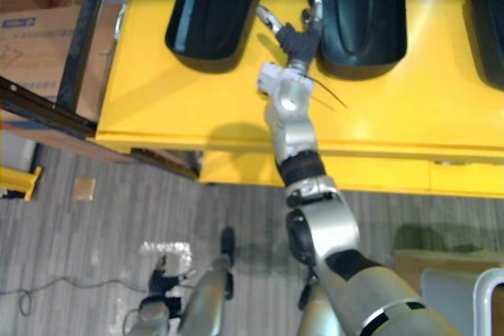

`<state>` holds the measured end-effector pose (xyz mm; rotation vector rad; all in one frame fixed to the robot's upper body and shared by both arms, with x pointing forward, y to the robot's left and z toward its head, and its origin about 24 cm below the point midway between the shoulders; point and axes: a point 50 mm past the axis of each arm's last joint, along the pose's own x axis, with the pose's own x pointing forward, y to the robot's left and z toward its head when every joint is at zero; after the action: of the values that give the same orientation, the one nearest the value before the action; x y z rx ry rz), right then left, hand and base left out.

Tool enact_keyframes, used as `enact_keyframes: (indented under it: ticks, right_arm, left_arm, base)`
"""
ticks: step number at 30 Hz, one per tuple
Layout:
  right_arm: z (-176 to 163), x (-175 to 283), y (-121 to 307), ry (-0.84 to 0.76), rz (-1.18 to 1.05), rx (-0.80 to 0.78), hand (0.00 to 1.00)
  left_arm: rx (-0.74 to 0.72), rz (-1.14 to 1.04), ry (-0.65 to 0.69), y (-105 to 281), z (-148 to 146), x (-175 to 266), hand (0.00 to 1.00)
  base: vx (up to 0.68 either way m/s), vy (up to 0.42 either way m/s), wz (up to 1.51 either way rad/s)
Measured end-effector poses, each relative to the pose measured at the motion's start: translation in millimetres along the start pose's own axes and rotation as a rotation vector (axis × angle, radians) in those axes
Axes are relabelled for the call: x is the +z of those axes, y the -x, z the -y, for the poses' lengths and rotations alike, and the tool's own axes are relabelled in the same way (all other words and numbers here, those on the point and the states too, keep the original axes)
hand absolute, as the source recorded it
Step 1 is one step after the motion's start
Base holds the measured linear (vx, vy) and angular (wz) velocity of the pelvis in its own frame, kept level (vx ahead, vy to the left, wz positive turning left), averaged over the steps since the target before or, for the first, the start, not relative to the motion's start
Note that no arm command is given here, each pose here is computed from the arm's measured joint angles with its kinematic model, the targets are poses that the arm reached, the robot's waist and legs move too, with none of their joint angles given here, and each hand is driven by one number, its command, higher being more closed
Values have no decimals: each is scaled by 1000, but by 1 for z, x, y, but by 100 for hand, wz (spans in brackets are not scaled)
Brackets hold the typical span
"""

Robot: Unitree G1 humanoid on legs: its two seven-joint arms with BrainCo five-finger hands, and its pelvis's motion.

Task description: Walk over and take plastic housings, then place them on the shelf

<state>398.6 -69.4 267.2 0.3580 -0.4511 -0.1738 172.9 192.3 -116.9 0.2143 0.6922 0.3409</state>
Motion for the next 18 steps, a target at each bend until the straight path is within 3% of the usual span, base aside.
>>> enact_keyframes:
  ticks: [18]
  right_arm:
    - [24, 18, -33, 195, 8, 78, 0]
  left_arm:
    - [-30, 38, 3, 0, 1, 3, 0]
  base:
    - [13, 5, 6]
